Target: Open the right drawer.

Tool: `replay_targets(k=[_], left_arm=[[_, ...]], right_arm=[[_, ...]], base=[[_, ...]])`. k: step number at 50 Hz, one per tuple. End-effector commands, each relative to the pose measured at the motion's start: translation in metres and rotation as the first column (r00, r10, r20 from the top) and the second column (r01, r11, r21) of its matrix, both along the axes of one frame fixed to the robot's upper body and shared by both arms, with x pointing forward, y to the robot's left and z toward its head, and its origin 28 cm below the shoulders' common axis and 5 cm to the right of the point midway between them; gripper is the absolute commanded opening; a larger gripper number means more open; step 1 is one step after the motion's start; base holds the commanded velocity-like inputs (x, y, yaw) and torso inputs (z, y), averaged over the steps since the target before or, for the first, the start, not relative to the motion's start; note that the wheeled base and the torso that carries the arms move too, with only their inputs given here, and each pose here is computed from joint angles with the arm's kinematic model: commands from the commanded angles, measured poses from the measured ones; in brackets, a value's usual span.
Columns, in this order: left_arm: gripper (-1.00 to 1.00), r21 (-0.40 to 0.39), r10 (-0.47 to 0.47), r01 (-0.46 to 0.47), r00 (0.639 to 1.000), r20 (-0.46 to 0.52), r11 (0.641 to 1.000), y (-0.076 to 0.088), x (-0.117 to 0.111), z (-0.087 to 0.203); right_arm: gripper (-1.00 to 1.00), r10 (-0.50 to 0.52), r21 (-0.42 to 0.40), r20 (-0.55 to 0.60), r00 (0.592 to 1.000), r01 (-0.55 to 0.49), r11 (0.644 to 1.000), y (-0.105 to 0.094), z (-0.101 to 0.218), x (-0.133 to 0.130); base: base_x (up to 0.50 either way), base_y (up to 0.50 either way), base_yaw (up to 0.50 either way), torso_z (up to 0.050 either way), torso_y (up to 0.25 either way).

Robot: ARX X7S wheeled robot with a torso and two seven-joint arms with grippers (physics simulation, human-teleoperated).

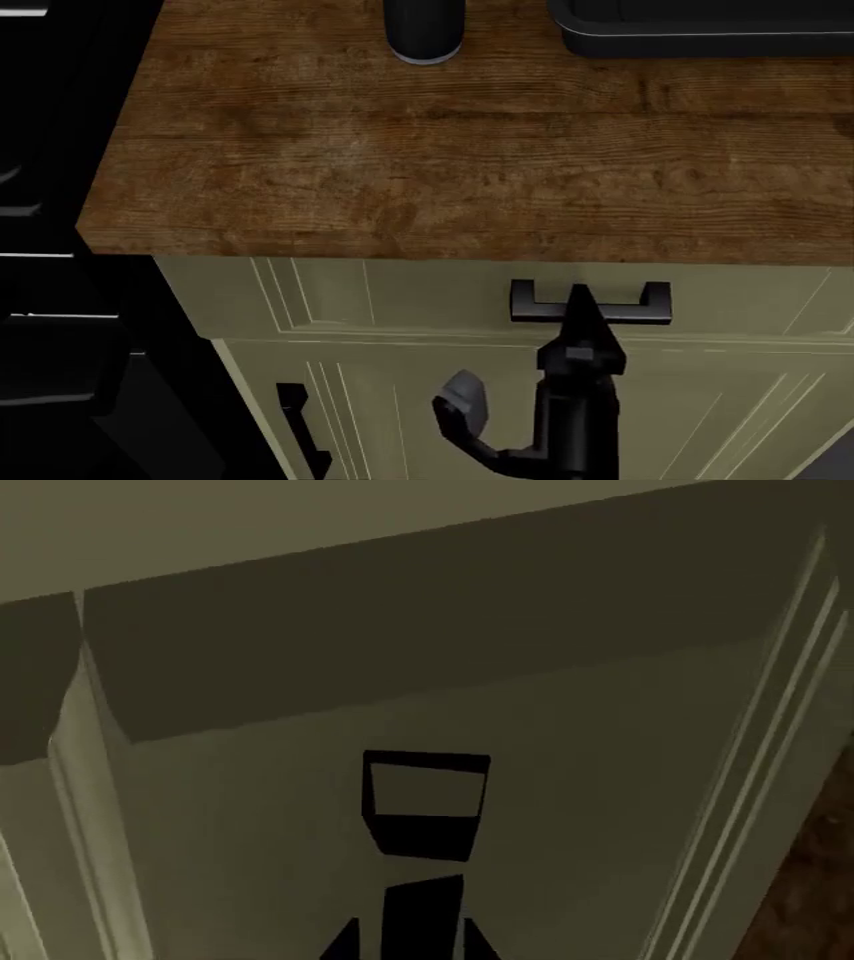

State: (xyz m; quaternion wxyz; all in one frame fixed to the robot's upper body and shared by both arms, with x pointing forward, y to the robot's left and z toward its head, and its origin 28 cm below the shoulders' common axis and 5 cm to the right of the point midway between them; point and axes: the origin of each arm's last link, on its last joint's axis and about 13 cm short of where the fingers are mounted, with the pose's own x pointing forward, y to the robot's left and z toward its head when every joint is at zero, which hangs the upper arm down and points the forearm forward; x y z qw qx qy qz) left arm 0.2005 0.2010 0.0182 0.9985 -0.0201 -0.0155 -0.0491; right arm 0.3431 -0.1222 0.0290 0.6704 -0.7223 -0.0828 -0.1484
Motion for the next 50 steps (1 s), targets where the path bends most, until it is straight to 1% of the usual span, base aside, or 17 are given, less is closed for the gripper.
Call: replay_targets(k=[1,5,9,23,24,25,33,37,46,50], left_arm=[[1.00,0.003,0.001,-0.001,1.000,0.001,1.000,0.000,0.000,0.000],[1.00,0.004,0.002,-0.002,1.000,0.000,1.000,0.000,-0.001,0.000],[1.00,0.005,0.004,-0.004,1.000,0.001,1.000,0.000,0.000,0.000],[1.00,0.004,0.002,-0.002,1.000,0.001,1.000,0.000,0.000,-0.001],[1.00,0.004,0.001,-0.001,1.000,0.000,1.000,0.000,0.000,0.000],[1.00,0.004,-0.001,0.001,1.000,0.001,1.000,-0.001,0.000,0.000],[1.00,0.007,0.001,-0.001,1.000,-0.001,1.000,-0.001,0.000,0.000],[1.00,0.006,0.009,-0.009,1.000,0.005,1.000,0.000,0.000,0.000],[1.00,0.009,0.002,-0.002,1.000,0.000,1.000,0.000,0.000,-0.001],[1.00,0.010,-0.001,0.001,1.000,0.003,1.000,-0.001,0.000,-0.001]], right_arm=[[-1.00,0.121,-0.087,0.032,0.992,-0.118,0.989,0.012,0.009,-0.020],[-1.00,0.121,-0.103,0.035,0.992,-0.117,0.988,0.015,0.011,-0.024],[-1.00,0.111,-0.086,0.034,0.993,-0.108,0.990,0.015,0.010,-0.028],[-1.00,0.117,-0.083,0.037,0.992,-0.113,0.990,0.015,0.010,-0.038],[-1.00,0.123,-0.057,0.032,0.992,-0.121,0.991,0.016,0.011,-0.040],[-1.00,0.122,-0.051,0.036,0.992,-0.120,0.991,0.016,0.012,-0.041],[-1.00,0.135,-0.063,0.033,0.990,-0.133,0.989,0.019,0.015,-0.051],[-1.00,0.145,-0.085,0.023,0.989,-0.143,0.986,0.020,0.012,-0.055],[-1.00,0.133,-0.058,0.035,0.990,-0.131,0.990,0.017,0.010,-0.065],[-1.00,0.136,-0.061,0.029,0.990,-0.134,0.989,0.016,0.007,-0.071]], base=[[0.00,0.00,0.00,0.000,0.000],[0.00,0.00,0.00,0.000,0.000],[0.00,0.00,0.00,0.000,0.000],[0.00,0.00,0.00,0.000,0.000],[0.00,0.00,0.00,0.000,0.015],[0.00,0.00,0.00,0.000,0.000],[0.00,0.00,0.00,0.000,0.000],[0.00,0.00,0.00,0.000,0.000],[0.00,0.00,0.00,0.000,0.001],[0.00,0.00,0.00,0.000,0.003]])
